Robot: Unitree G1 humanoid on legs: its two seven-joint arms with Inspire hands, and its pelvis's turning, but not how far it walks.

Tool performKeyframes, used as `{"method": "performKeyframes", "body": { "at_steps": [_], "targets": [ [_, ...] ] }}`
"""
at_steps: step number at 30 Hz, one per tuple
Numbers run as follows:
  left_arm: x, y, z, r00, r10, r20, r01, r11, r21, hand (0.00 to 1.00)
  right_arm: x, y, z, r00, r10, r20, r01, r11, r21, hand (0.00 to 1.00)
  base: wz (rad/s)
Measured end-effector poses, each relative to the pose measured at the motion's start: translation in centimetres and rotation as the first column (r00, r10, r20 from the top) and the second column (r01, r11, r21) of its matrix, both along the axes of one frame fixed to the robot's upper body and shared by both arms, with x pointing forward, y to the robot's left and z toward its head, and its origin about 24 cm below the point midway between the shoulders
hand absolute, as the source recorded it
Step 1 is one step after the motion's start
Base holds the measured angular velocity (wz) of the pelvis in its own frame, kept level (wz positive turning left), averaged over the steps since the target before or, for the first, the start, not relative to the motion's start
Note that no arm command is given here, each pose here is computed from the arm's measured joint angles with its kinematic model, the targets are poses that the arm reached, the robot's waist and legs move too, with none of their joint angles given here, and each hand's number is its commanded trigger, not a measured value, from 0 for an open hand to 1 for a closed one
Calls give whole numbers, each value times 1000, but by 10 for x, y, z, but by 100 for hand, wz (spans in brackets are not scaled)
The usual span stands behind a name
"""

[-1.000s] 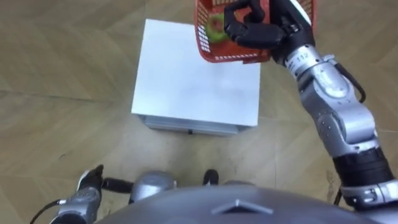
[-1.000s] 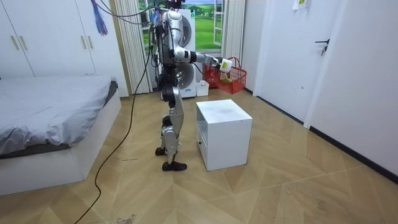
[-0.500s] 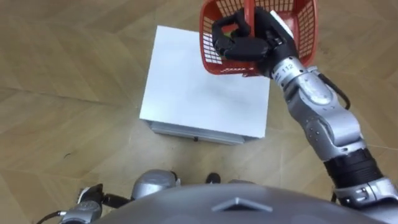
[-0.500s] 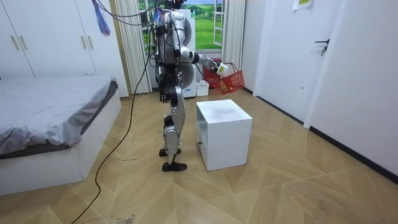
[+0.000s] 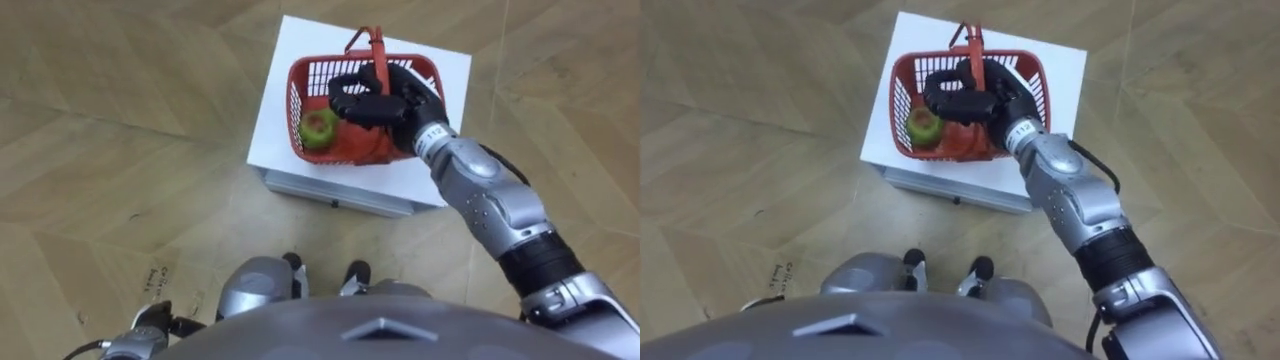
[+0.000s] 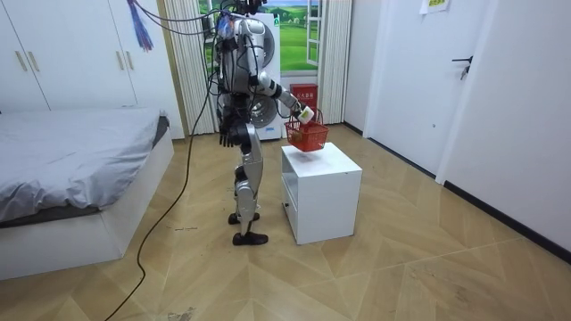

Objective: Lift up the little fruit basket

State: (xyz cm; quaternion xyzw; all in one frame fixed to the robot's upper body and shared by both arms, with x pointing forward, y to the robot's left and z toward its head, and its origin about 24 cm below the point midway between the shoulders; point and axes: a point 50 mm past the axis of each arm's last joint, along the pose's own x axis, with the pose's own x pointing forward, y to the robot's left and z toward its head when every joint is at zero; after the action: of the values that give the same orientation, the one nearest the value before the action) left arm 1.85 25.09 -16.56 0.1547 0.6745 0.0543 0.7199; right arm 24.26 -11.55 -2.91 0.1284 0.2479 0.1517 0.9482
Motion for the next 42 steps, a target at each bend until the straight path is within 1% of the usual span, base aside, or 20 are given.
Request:
{"method": "performKeyframes", "body": {
  "at_steps": [4, 10, 28, 35, 42],
  "targets": [
    [-2, 0, 0, 1000, 3, -8, -3, 1000, -5, 0, -4, 5, -10, 999, -1, -38, 1, 1000, 7, 100, 7],
    [-6, -2, -1, 1000, 7, -17, -7, 1000, -9, 0, -12, -1, -28, 993, -14, -117, 11, 1000, -27, 100, 1],
    [-11, -2, -1, 1000, 11, -26, -11, 1000, -8, 0, -13, -2, -28, 994, -8, -112, 7, 1000, -13, 100, -1],
    [-19, -3, -1, 999, 14, -41, -14, 1000, -10, 0, -13, -5, -27, 996, -34, -87, 34, 999, -11, 100, 0],
    [-21, -4, -1, 999, 0, -49, -1, 1000, -13, 0, -12, -9, -26, 994, -65, -87, 62, 998, -29, 100, -1]
  ]
}}
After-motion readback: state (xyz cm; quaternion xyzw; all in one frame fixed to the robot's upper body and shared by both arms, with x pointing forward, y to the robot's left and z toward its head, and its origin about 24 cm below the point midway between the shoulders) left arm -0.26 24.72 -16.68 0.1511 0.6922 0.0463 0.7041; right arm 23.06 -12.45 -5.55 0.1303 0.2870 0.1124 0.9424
